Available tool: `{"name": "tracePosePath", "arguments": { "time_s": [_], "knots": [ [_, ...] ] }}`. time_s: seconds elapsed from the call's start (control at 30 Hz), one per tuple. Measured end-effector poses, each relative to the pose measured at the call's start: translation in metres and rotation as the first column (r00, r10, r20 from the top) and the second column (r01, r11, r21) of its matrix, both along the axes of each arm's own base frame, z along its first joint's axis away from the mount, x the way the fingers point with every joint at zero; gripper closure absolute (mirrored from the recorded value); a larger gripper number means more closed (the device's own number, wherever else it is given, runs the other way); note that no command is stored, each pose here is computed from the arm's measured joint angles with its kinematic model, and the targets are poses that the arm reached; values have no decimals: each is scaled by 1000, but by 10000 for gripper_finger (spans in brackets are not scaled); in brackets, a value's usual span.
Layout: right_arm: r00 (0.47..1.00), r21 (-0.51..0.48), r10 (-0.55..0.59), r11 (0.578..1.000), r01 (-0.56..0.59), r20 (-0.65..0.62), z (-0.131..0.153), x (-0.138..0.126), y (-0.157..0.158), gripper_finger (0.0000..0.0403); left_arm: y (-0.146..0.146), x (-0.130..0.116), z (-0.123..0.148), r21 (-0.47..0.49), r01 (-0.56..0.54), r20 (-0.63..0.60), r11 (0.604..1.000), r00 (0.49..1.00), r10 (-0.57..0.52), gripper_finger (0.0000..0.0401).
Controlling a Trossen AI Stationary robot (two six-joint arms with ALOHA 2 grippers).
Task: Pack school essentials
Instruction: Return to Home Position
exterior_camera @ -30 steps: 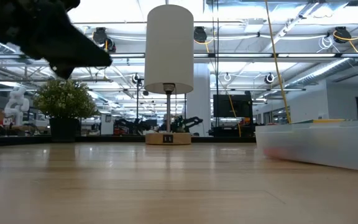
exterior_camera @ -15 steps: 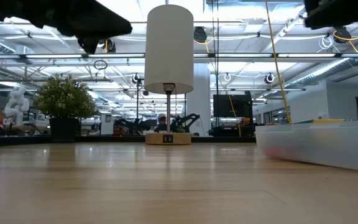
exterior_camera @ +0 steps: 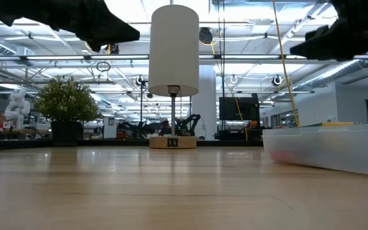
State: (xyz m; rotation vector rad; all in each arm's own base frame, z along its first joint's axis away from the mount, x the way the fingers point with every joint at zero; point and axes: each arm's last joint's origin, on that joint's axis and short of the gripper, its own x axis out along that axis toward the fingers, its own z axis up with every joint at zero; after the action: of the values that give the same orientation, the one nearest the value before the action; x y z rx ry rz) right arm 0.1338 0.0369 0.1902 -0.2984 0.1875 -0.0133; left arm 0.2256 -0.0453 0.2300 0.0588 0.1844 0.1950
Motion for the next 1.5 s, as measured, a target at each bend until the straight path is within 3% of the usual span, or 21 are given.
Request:
{"name": "tracePosePath", "arguments": {
  "time_s": [0.27,0.67,0.93,1.1,1.27,1.5],
  "knots": [
    [992,49,126,991,-127,13,-23,-10,-6,402,11,3,-1,23,-16,-11,1000,1000,16,355],
    [970,92,242,965,-245,36,-26,-11,-17,403,14,3,-3,8,61,-19,998,998,-61,355],
    [969,94,241,965,-245,57,-27,-12,-20,403,9,3,-3,12,86,-29,996,996,-86,355],
    [957,59,235,967,-248,171,-21,-12,-20,403,6,2,-3,14,95,-24,995,995,-95,355],
    [962,49,217,973,-228,165,-21,-12,-21,403,6,3,-4,23,96,-27,995,995,-96,355],
    [954,37,218,972,-230,207,-17,-17,-22,403,10,-4,-22,25,88,3,996,996,-88,355]
  ]
}}
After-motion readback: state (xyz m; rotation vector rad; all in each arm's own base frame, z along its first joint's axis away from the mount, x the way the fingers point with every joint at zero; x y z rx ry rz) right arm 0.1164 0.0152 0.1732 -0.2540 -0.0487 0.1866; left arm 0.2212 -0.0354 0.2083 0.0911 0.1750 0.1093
